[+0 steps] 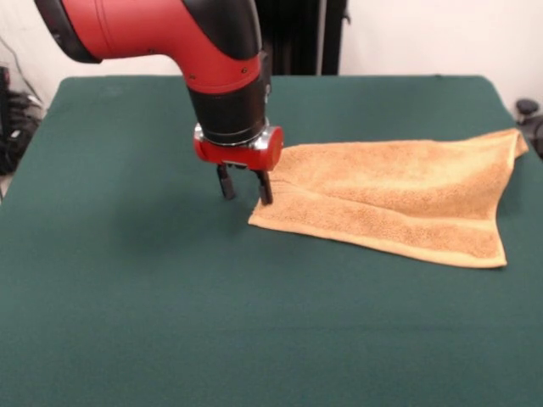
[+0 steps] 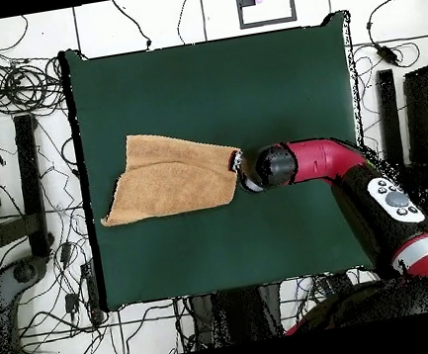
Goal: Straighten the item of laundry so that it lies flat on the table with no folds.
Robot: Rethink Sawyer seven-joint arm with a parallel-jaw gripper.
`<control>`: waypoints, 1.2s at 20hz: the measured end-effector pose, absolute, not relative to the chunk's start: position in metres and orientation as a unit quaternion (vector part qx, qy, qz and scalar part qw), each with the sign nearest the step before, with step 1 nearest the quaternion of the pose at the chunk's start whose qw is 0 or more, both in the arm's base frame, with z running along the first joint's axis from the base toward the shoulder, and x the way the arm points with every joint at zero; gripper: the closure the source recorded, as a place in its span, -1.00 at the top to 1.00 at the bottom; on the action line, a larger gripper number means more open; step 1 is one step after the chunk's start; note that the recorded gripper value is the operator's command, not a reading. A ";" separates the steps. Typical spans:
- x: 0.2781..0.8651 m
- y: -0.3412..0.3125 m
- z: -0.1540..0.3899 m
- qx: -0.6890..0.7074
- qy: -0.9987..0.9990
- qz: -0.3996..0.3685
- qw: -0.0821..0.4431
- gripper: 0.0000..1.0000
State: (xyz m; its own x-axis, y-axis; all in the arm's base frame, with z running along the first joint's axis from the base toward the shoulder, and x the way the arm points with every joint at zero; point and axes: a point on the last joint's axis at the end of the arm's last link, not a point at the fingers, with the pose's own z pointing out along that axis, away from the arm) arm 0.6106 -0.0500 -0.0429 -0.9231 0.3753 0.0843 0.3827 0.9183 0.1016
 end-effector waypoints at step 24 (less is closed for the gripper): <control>0.633 0.074 -0.010 -0.130 -0.989 -0.063 0.023 1.00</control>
